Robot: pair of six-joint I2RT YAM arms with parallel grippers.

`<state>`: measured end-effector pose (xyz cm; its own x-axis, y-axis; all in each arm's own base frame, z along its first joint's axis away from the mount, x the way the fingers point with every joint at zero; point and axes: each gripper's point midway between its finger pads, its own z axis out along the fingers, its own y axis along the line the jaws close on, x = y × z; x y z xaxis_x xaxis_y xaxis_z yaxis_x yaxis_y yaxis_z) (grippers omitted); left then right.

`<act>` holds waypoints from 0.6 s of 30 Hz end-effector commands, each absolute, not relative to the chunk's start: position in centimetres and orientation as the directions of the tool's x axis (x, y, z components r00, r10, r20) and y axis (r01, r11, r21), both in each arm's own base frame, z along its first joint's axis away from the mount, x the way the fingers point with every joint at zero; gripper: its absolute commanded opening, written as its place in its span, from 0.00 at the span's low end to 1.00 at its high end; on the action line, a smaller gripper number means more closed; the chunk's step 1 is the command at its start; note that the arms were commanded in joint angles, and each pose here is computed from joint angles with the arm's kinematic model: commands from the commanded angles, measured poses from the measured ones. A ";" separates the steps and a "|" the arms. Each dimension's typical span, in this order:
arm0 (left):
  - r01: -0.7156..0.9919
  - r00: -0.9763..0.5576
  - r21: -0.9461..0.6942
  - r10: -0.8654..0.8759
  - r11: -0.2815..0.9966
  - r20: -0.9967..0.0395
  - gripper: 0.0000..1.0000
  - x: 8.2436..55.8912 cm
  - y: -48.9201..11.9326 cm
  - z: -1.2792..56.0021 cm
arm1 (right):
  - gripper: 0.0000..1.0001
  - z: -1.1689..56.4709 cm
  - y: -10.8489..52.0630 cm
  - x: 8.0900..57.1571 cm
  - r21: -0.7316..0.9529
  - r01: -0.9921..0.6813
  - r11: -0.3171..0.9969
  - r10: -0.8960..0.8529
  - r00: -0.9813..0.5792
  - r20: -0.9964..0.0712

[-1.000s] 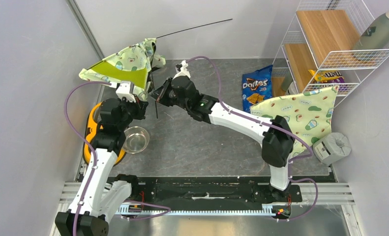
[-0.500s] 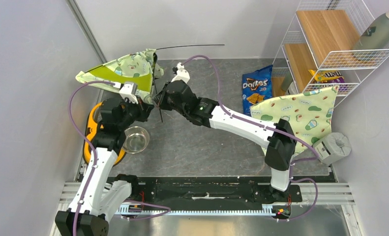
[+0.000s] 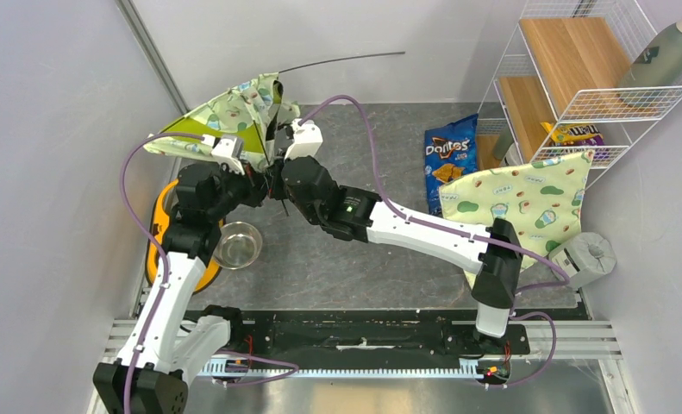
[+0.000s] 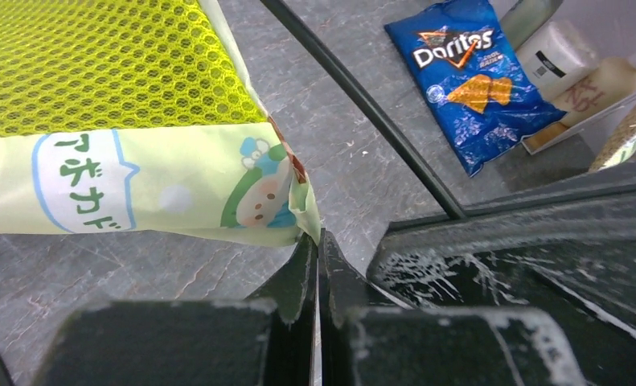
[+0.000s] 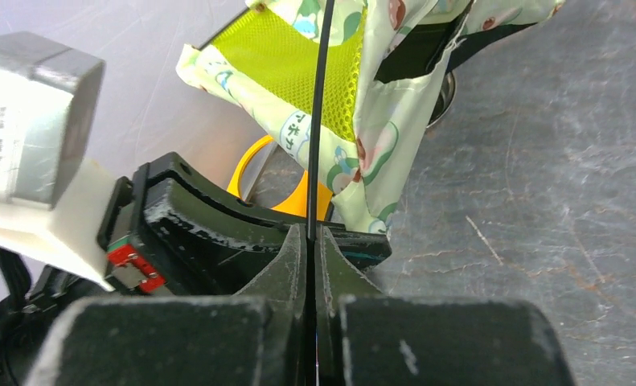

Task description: Set up the pet tent

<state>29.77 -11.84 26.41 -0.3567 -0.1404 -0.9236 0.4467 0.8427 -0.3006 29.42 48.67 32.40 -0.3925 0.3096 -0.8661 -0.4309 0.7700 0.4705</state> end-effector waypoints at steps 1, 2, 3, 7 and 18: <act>0.615 -0.302 -0.336 -0.181 0.713 -0.936 0.02 28.3 -15.4 31.0 | 0.00 38.9 47.0 29.9 0.454 -0.427 0.782 0.390 -0.233 -0.891; 0.620 -0.301 -0.338 -0.184 0.708 -0.936 0.02 28.3 -15.6 31.0 | 0.00 38.9 46.8 29.9 0.445 -0.420 0.791 0.385 -0.224 -0.895; 0.627 -0.301 -0.340 -0.184 0.701 -0.936 0.02 28.3 -15.9 31.0 | 0.00 38.9 46.7 29.8 0.439 -0.415 0.797 0.381 -0.219 -0.898; 0.662 -0.309 -0.347 -0.179 0.665 -0.934 0.02 28.3 -17.4 30.8 | 0.00 38.7 45.9 29.8 0.392 -0.373 0.841 0.348 -0.180 -0.920; 0.641 -0.355 -0.363 -0.158 0.676 -0.921 0.02 29.7 -19.4 28.3 | 0.00 35.9 44.6 30.1 0.372 -0.314 0.874 0.319 -0.208 -0.925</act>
